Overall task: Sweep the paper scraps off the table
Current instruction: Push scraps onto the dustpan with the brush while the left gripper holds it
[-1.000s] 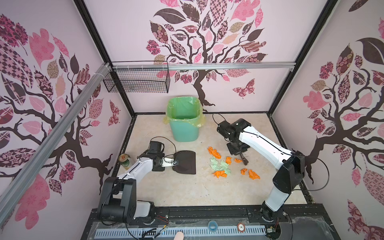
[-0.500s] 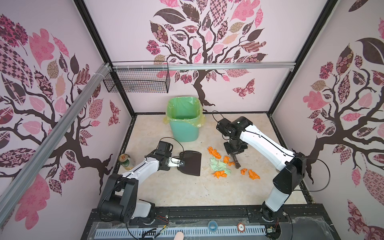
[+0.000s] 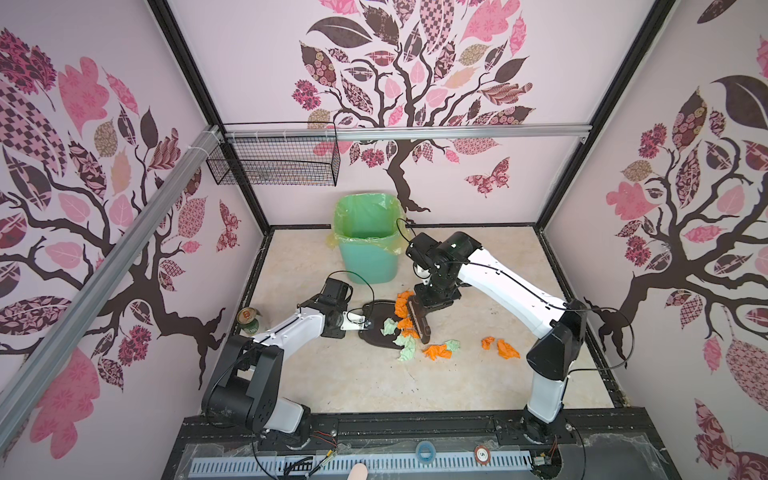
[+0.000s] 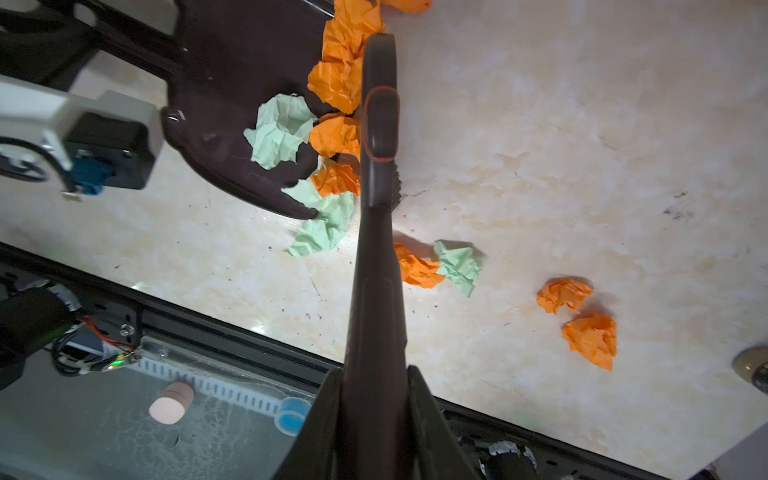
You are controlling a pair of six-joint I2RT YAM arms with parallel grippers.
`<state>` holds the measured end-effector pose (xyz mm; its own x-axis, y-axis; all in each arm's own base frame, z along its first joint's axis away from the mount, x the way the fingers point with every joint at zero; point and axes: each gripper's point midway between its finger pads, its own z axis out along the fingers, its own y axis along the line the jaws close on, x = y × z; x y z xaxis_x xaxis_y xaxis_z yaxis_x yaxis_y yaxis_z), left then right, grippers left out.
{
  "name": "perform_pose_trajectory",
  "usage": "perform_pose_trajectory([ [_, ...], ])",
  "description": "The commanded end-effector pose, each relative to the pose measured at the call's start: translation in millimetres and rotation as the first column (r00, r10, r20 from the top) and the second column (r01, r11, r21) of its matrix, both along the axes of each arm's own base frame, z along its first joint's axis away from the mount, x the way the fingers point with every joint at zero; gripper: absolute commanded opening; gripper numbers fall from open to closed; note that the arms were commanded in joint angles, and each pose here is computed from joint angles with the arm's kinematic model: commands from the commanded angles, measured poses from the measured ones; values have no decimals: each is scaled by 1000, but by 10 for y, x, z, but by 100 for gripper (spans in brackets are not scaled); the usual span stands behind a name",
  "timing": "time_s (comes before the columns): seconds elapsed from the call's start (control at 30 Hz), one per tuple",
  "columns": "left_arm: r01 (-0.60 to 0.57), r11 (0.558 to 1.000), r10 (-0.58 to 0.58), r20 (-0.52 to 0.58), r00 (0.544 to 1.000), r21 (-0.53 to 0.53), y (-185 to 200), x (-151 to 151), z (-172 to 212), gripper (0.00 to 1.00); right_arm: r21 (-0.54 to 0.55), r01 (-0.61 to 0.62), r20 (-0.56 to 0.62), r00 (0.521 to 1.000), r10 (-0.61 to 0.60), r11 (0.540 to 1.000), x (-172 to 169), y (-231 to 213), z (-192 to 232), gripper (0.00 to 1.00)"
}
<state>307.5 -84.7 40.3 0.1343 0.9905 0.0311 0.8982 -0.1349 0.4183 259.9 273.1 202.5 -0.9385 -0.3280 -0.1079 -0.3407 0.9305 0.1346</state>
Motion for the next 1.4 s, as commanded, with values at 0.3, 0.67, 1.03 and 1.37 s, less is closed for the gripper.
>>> perform_pose_trajectory([
  [0.3,-33,999,33,-20,999,-9,4,-19,38,0,11,51,108,993,-52,999,142,-70,396,0],
  [0.67,-105,993,104,-34,994,-55,195,2,93,0,-131,176,262,955,-137,976,726,-701,440,0],
  [1.03,-138,990,136,-37,990,-35,279,146,52,0,-380,14,226,971,78,925,1330,-699,-186,0],
  [1.37,-144,988,143,-22,990,-62,219,285,121,0,-395,-89,164,972,166,914,1173,-414,-410,0],
])
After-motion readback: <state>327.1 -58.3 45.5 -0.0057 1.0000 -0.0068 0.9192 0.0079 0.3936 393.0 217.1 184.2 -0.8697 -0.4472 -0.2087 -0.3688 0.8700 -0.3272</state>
